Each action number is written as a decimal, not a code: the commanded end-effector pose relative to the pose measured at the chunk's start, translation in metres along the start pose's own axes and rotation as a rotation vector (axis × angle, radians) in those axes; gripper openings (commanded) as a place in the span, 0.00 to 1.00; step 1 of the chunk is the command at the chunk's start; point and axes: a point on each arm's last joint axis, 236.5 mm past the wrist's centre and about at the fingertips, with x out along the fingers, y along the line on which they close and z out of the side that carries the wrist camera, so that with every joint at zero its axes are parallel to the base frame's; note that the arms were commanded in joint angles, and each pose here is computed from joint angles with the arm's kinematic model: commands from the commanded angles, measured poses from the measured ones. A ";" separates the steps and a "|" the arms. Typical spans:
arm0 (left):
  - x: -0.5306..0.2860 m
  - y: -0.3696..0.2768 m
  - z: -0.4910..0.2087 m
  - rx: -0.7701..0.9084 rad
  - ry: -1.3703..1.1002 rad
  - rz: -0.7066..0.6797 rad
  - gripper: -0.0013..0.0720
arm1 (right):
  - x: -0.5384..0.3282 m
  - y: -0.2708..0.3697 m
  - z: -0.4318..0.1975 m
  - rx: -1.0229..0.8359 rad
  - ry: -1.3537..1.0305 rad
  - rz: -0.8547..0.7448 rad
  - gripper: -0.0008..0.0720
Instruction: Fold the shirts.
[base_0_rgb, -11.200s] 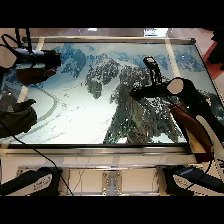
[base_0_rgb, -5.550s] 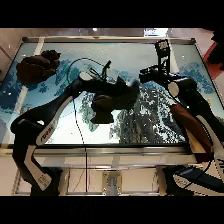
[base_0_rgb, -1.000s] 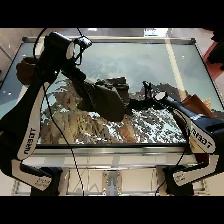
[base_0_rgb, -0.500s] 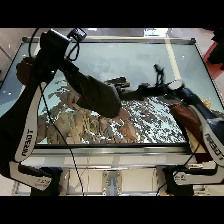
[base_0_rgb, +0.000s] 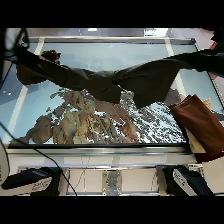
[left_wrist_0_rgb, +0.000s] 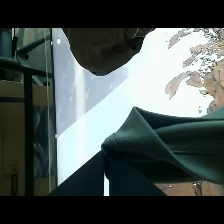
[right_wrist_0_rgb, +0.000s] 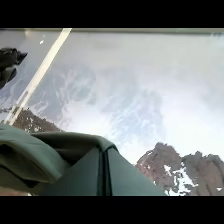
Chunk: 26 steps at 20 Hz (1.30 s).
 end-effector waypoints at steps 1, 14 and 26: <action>-0.027 -0.023 -0.009 -0.053 -0.040 -0.172 0.03 | -0.042 0.000 0.014 -0.029 -0.054 -0.100 0.05; 0.190 -0.234 -0.101 0.352 0.362 -0.358 0.05 | 0.156 -0.078 -0.281 0.403 0.591 -0.076 0.05; 0.191 -0.285 -0.119 0.006 0.498 -0.444 0.64 | 0.215 -0.073 -0.263 0.298 0.389 -0.129 0.05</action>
